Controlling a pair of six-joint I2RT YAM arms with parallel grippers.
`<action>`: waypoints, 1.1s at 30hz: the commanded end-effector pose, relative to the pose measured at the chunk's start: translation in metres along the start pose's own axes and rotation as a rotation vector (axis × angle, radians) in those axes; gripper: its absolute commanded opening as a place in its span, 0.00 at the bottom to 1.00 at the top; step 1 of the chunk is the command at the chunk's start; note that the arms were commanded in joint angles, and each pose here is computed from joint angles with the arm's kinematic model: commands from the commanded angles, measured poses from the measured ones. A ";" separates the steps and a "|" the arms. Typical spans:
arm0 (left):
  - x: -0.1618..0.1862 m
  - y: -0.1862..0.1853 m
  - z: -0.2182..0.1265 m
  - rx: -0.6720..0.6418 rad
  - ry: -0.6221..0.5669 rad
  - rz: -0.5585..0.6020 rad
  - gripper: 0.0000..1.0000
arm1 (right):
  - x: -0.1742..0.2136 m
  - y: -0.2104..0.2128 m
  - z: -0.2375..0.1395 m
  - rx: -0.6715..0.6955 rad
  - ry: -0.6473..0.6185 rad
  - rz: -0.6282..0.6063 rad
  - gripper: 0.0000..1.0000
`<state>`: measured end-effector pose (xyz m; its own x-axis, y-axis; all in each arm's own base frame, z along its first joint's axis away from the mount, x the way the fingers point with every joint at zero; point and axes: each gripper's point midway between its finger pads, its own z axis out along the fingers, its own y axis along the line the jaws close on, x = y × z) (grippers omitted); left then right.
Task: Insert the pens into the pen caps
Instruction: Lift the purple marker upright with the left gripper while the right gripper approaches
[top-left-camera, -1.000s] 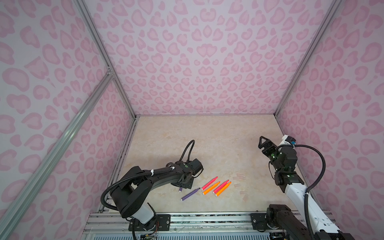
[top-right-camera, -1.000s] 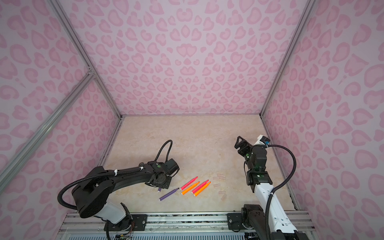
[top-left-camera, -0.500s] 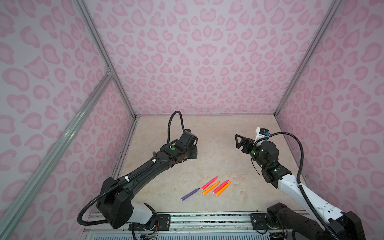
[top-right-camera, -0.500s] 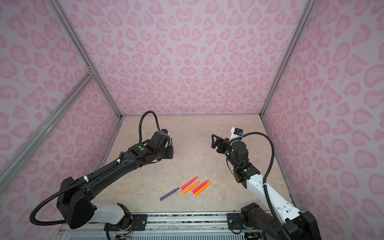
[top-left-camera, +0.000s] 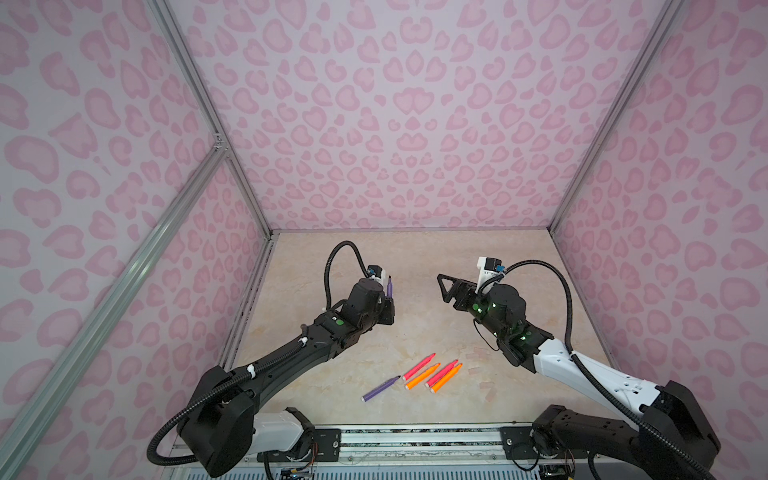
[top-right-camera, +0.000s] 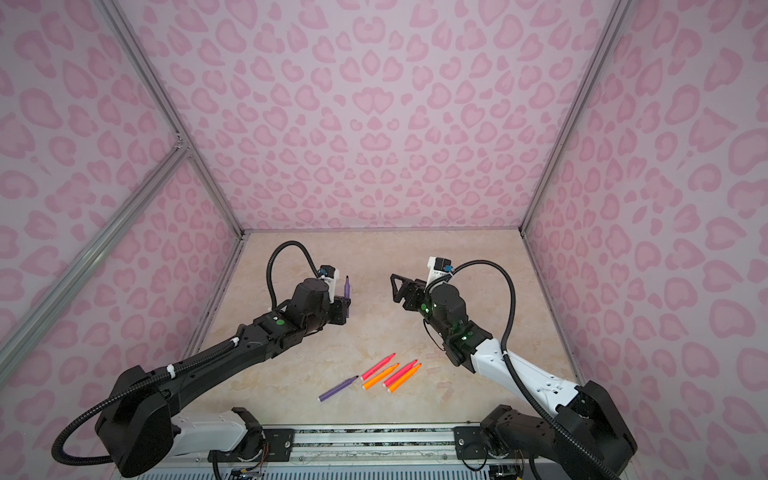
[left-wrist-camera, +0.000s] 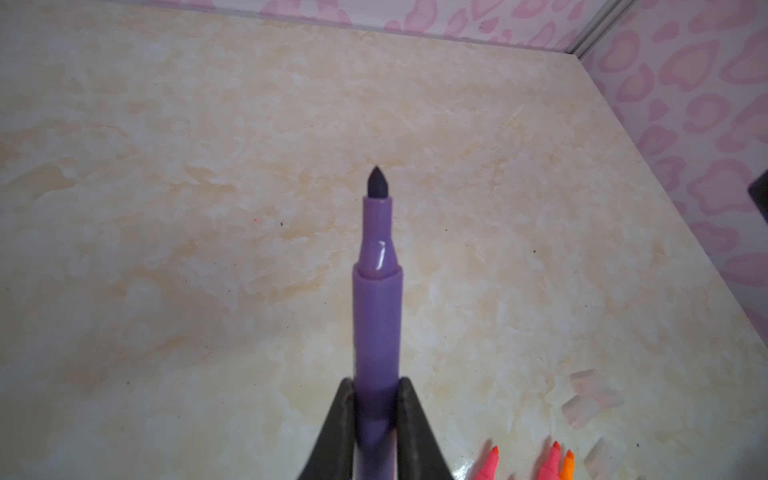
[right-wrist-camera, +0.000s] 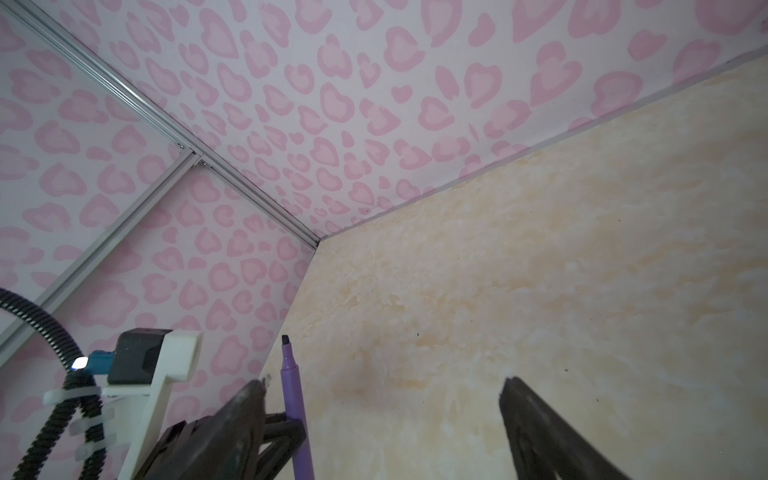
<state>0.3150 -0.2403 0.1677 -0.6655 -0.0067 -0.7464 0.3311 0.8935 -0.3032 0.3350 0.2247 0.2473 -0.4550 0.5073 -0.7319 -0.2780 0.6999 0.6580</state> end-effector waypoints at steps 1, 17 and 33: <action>-0.015 -0.021 -0.001 0.080 -0.038 0.033 0.04 | -0.003 0.008 0.001 -0.010 -0.021 -0.009 0.89; -0.025 -0.037 -0.041 0.148 -0.153 0.132 0.04 | 0.033 0.045 0.044 -0.103 0.118 0.045 0.78; -0.021 -0.050 -0.034 0.179 -0.105 0.138 0.04 | 0.049 0.064 0.033 -0.147 0.162 0.039 0.75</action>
<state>0.2876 -0.2655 0.2117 -0.5418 0.0648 -0.8380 0.5283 0.8016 -0.2797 0.3259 0.3121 0.2453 -0.6022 0.4263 -0.6750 -0.3712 0.5991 0.7094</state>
